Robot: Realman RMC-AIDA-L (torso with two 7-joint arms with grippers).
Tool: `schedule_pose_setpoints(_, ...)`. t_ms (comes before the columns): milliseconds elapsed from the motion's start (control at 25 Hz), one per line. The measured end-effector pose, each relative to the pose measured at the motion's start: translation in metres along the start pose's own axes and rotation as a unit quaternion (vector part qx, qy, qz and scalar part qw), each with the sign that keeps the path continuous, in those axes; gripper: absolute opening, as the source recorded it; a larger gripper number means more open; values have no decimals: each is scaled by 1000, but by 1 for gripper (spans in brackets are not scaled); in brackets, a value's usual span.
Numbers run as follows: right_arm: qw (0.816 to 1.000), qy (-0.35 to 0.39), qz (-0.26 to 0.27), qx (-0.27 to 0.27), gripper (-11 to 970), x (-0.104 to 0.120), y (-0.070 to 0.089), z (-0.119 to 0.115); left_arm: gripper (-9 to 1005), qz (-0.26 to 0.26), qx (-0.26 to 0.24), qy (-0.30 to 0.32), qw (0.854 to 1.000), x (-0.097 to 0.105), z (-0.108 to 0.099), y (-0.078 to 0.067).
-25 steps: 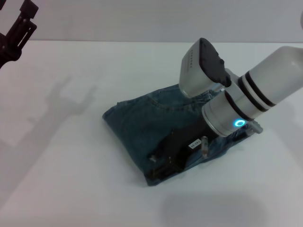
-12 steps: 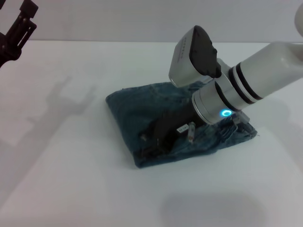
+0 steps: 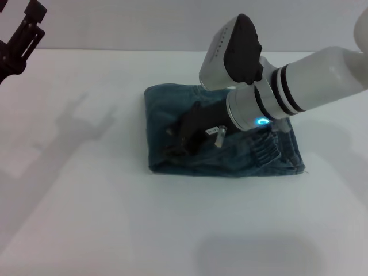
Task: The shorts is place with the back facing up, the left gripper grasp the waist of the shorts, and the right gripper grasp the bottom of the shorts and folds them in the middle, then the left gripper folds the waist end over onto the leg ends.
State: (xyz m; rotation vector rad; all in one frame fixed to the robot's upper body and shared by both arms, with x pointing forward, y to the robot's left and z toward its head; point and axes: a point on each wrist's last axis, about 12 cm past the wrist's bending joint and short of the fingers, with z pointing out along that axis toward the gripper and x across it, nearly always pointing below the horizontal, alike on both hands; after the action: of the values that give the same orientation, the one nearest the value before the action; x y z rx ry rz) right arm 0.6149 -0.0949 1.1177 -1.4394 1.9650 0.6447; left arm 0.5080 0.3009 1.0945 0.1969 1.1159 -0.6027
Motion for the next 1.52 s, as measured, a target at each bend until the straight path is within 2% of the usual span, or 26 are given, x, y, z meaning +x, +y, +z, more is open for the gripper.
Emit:
schedule_pose_setpoints(280, 999, -42, -14, -32, 518, -3, 10, -8, 846, 1, -2, 3, 1000, 0, -1, 1)
schedule_pose_setpoints(360, 994, -84, -24, -61, 518, -4, 19, -19, 846, 0, -3, 4, 1000, 0, -2, 1)
schedule_pose_setpoints(400, 984, -148, -38, -94, 518, -6, 28, -36, 846, 0, -5, 5, 1000, 1, -2, 2)
schedule_pose_setpoints(440, 984, -148, -38, -94, 518, -6, 28, -36, 846, 0, -5, 5, 1000, 1, -3, 2)
schedule_pose_setpoints(480, 975, -189, -45, -106, 518, -4, 32, -49, 846, 0, -7, 6, 1000, 1, -3, 2)
schedule_pose_setpoints(600, 943, -314, -66, -89, 518, 12, 34, -89, 847, 3, -7, 6, 1000, 1, -3, 3)
schedule_pose_setpoints(680, 920, -385, -67, -41, 518, 32, 32, -111, 847, 8, -8, 6, 1000, 1, -3, 2)
schedule_pose_setpoints(800, 887, -452, -61, 75, 518, 72, 27, -134, 847, 12, -12, 6, 1000, 2, -5, 2)
schedule_pose_setpoints(840, 858, -483, -44, 170, 518, 102, 23, -144, 847, 14, -18, 7, 1000, 3, -7, 3)
schedule_pose_setpoints(880, 842, -495, -38, 213, 518, 115, 21, -148, 847, 17, -25, 7, 1000, 3, -9, 4)
schedule_pose_setpoints(960, 803, -505, -22, 316, 519, 143, 16, -155, 847, 20, -32, 7, 999, 4, -11, 5)
schedule_pose_setpoints(1000, 784, -503, -15, 363, 519, 156, 15, -158, 847, 36, -55, 4, 998, 4, -18, 8)
schedule_pose_setpoints(1120, 730, -486, 9, 481, 519, 184, 12, -167, 847, 51, -79, 0, 996, 5, -23, 12)
schedule_pose_setpoints(1160, 713, -474, 14, 517, 519, 192, 11, -169, 847, 60, -95, -1, 994, 5, -27, 14)
schedule_pose_setpoints(1200, 694, -463, 22, 550, 519, 199, 11, -171, 847, 83, -144, -3, 986, 6, -38, 21)
schedule_pose_setpoints(1320, 644, -436, 48, 627, 519, 216, 8, -178, 846, 91, -165, -2, 982, 7, -43, 23)
schedule_pose_setpoints(1360, 633, -429, 58, 642, 519, 220, 8, -180, 846, 99, -185, 1, 978, 8, -49, 26)
schedule_pose_setpoints(1400, 624, -422, 68, 654, 519, 224, 7, -182, 846, 99, -185, 1, 978, 8, -49, 26)
schedule_pose_setpoints(1440, 617, -417, 75, 663, 519, 227, 7, -184, 846, 109, -221, 7, 969, 11, -59, 30)
schedule_pose_setpoints(1520, 607, -405, 88, 678, 519, 233, 5, -187, 846, 110, -232, 11, 966, 12, -61, 31)
